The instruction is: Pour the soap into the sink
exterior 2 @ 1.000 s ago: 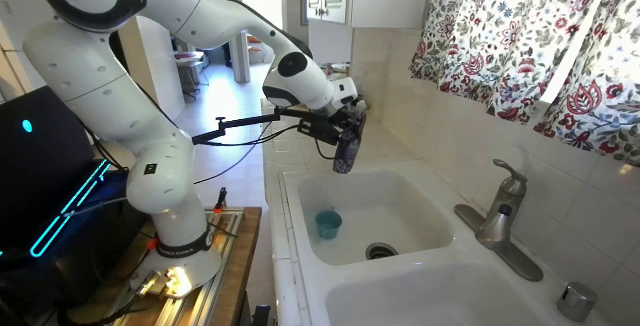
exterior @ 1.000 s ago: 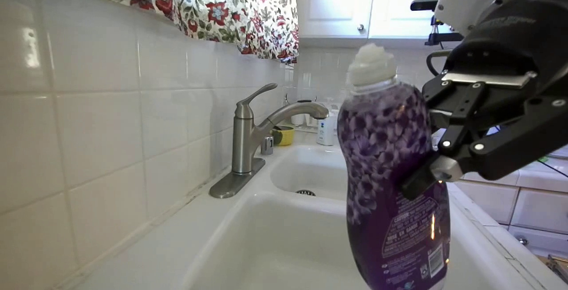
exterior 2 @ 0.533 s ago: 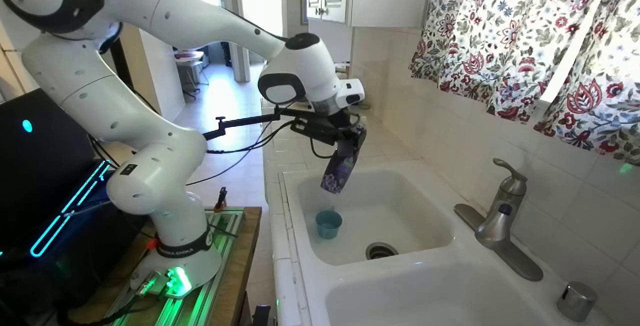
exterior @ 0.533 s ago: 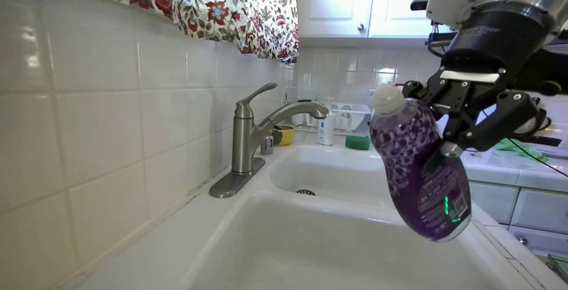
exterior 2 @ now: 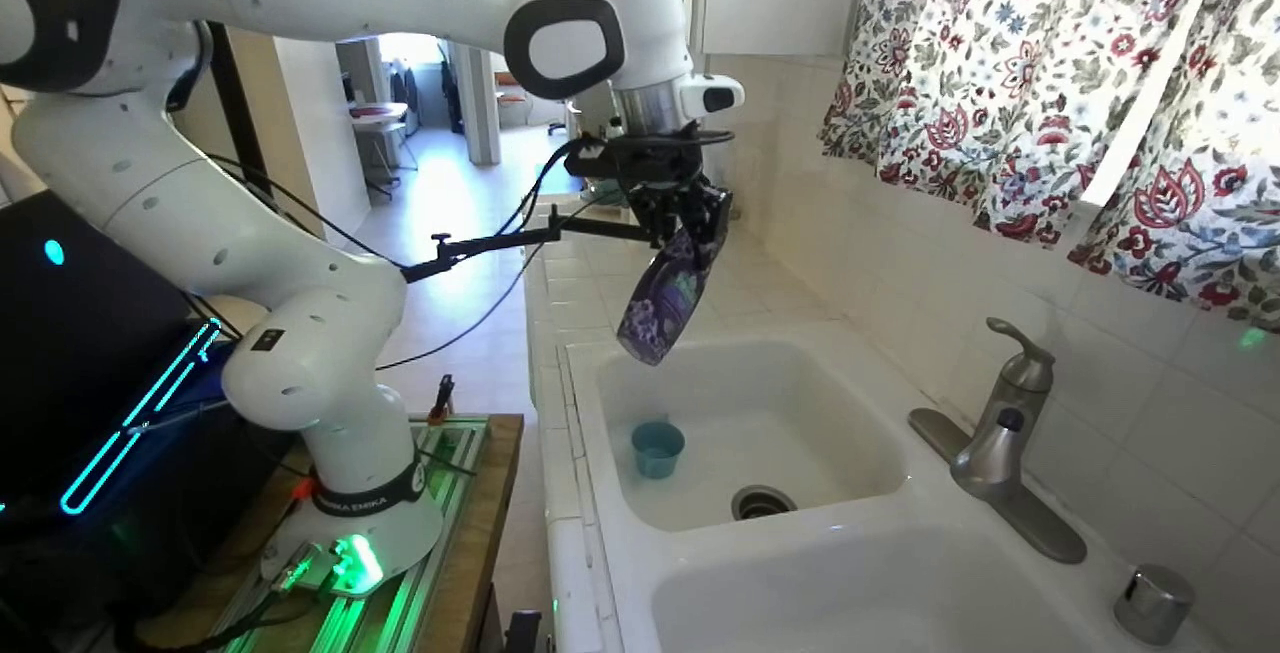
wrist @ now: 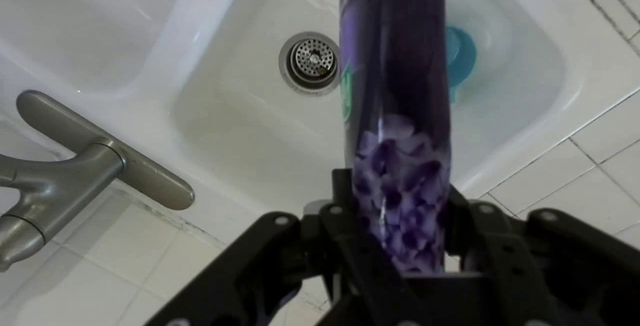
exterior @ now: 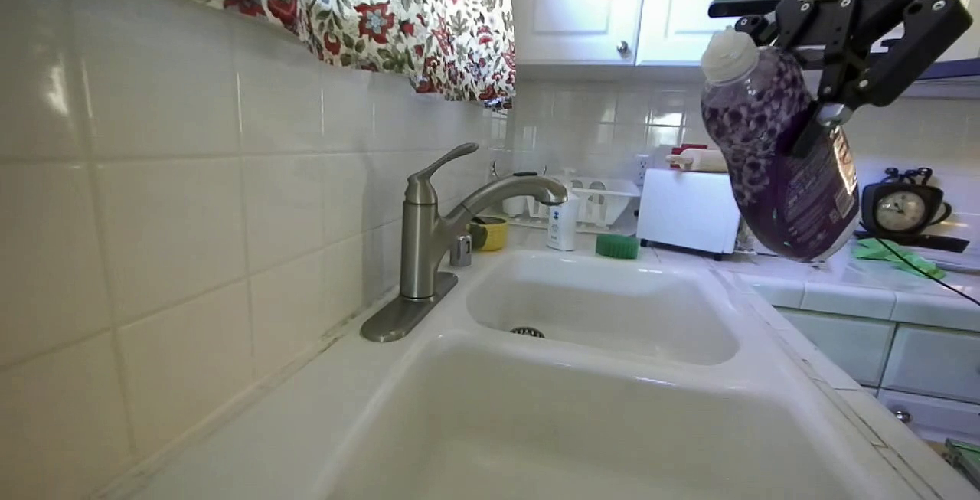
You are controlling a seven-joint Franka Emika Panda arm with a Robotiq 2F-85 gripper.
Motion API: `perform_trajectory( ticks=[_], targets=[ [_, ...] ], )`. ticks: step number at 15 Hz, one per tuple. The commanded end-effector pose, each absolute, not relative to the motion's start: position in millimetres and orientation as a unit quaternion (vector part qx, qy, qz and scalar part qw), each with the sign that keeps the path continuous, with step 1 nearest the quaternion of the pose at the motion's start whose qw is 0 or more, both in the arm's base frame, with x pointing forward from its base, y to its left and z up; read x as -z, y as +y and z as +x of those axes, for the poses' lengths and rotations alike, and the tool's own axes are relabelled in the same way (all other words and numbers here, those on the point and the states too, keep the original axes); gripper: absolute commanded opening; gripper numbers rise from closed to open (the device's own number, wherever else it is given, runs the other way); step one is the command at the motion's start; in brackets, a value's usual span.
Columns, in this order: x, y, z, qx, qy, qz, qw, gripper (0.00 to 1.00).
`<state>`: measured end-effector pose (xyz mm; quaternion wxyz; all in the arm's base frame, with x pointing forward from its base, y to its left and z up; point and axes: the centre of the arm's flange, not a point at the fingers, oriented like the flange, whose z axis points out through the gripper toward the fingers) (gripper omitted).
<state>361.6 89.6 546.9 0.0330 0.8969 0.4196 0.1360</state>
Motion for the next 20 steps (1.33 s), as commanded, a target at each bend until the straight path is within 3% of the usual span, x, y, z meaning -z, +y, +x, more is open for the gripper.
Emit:
perform_trajectory(
  ticks=[1, 20],
  targets=[
    [-566.2, 98.5, 372.0, -0.093, 0.447, 0.889, 0.04, 0.15],
    [-529.4, 101.9, 466.7, 0.098, 0.515, 0.847, 0.093, 0.15]
  ],
)
